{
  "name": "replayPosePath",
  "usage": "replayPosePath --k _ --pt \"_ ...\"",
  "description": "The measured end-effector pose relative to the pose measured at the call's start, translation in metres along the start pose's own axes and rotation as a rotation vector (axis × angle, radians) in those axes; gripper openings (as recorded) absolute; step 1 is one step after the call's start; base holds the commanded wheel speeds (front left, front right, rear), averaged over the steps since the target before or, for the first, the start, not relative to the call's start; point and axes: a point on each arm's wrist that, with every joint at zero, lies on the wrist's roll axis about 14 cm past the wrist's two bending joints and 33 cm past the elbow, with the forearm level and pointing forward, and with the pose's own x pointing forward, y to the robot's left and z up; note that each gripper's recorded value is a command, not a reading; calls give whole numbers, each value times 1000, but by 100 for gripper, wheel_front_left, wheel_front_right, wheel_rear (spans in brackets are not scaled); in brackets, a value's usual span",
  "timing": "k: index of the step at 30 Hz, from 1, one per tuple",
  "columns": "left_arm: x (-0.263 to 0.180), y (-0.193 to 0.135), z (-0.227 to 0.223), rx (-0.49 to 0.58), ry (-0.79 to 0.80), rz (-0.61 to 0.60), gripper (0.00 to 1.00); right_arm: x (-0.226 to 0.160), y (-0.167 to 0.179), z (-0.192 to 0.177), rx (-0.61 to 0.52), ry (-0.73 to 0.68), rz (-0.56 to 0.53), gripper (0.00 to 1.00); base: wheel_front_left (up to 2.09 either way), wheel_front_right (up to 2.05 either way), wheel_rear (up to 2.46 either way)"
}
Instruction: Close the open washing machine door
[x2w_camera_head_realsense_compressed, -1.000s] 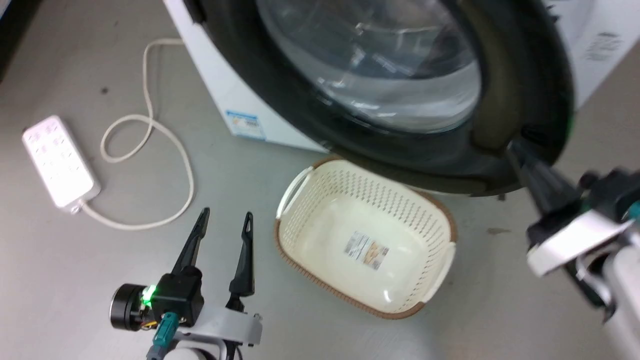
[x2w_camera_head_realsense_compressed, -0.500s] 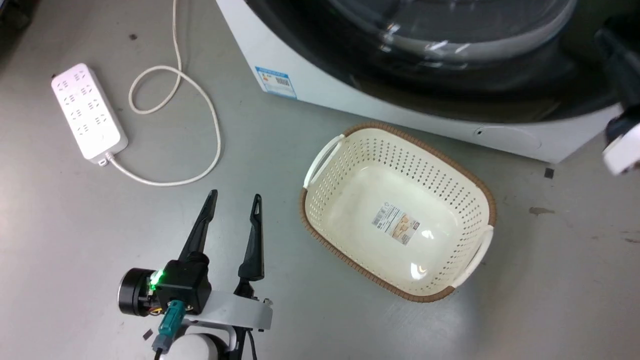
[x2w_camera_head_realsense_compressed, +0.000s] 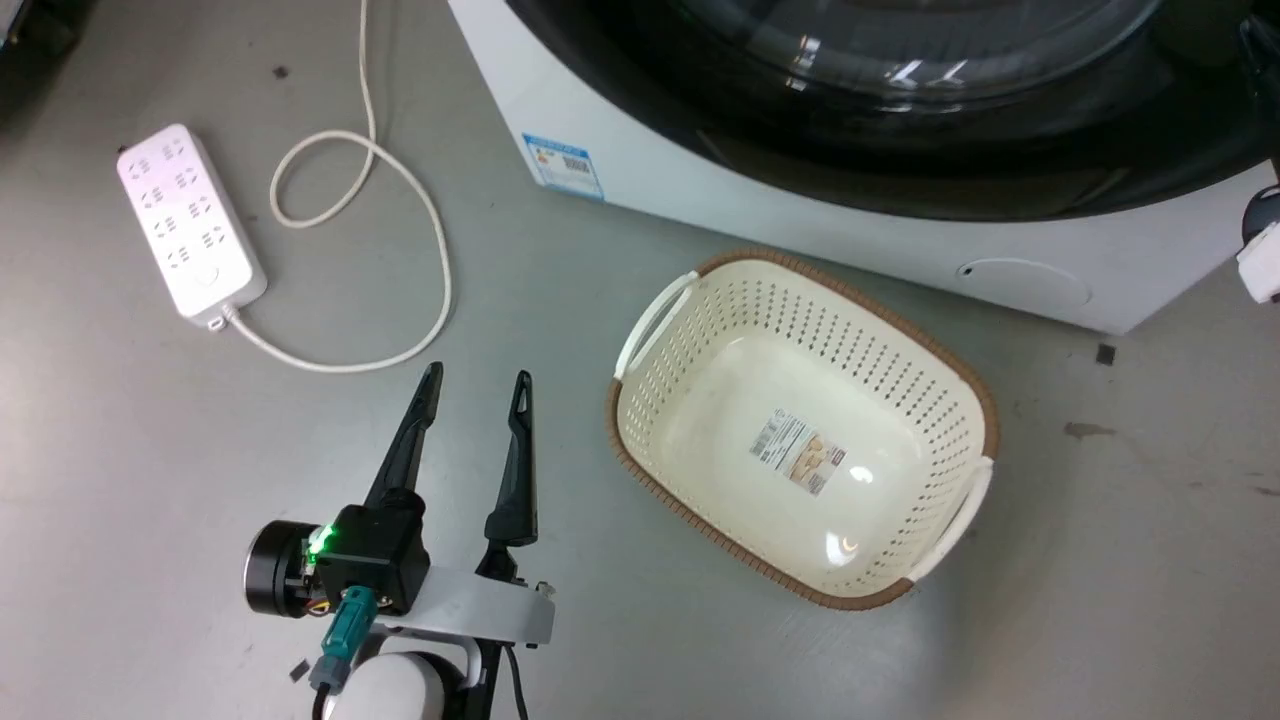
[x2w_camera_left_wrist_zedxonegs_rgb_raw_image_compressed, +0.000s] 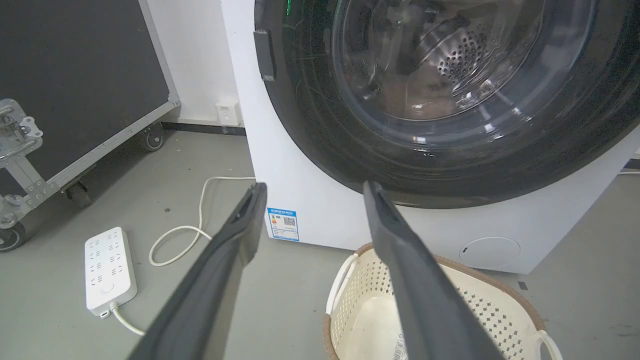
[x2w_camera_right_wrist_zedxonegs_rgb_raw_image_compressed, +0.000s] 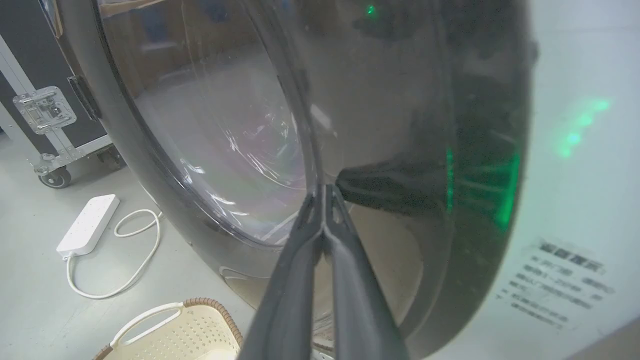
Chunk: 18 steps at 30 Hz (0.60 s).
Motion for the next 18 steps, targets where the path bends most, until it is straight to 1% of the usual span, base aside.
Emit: replayPosePath --k 4,5,6,13,15,18 --pt "-1 -2 9 -8 -25 -5 100 -10 -2 10 -9 -17 -15 0 0 0 0" --pt "-2 -2 12 -10 -32 -7 100 -13 -2 14 5 -30 -21 56 0 0 0" --pt "-3 -1 14 -14 -39 -6 100 -17 -1 18 27 -44 -29 100 0 0 0" --pt "-15 0 24 -48 -62 -9 100 -68 11 22 30 -62 -48 100 0 0 0" --pt "-19 -2 27 -55 -70 -20 100 -86 10 29 41 -89 -73 100 0 0 0" --pt "-22 -7 32 -63 -83 -48 100 -115 13 50 6 -166 -96 100 0 0 0"
